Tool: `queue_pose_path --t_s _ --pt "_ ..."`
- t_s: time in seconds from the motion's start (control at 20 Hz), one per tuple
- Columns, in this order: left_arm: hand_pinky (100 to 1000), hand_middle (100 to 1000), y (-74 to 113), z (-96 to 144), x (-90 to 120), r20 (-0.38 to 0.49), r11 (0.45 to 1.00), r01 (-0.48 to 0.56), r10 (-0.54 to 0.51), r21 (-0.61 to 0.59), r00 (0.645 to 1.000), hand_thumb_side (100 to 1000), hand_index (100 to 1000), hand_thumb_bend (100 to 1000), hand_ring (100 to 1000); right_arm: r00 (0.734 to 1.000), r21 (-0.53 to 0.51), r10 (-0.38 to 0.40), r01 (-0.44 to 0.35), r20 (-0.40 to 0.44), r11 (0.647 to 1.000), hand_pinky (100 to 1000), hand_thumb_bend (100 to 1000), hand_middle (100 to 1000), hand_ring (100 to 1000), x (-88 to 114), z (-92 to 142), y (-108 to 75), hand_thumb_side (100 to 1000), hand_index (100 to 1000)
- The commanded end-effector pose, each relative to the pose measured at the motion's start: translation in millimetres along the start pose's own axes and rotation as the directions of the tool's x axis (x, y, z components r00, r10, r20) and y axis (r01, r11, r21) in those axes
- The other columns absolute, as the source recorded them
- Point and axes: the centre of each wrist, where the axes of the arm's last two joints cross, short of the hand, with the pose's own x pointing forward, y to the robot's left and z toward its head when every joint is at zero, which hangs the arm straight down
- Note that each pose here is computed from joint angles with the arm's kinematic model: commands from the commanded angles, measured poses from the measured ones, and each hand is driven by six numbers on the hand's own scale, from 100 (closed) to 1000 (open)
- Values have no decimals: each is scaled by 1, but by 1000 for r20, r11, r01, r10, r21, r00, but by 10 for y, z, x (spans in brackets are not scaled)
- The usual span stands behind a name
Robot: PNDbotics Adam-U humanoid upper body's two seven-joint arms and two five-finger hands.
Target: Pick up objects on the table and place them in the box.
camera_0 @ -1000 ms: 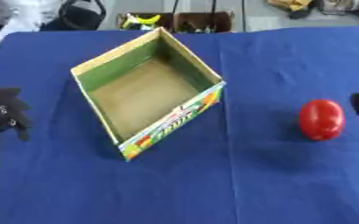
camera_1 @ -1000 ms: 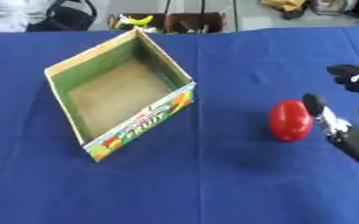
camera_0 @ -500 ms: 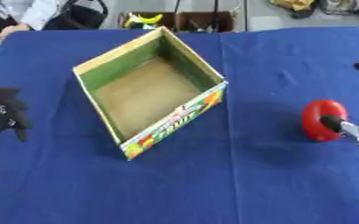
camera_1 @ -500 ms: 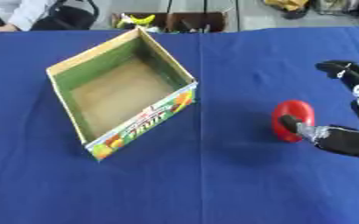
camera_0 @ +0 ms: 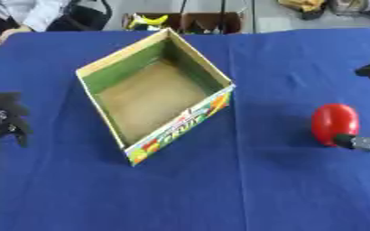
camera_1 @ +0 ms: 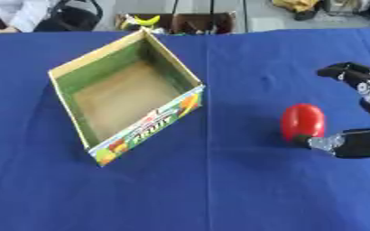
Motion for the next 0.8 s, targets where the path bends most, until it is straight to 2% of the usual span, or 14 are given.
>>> queue_pose_path --t_s 0.05,0.35,0.8 --pt "268 506 56 -24 39 18 1000 25 -24 -6 1000 916 736 100 415 999 23 42 -42 20 999 850 696 880 864 16 -2 -205 590 926" --pt "268 506 56 -19 33 14 1000 25 -25 -9 1000 917 736 100 415 998 107 52 -55 31 993 847 686 893 877 -8 -48 -338 527 933" --pt "267 506 49 -20 30 13 1000 23 -23 -13 1000 917 736 100 415 998 232 51 -56 26 971 845 685 899 885 -144 -189 -369 445 933"
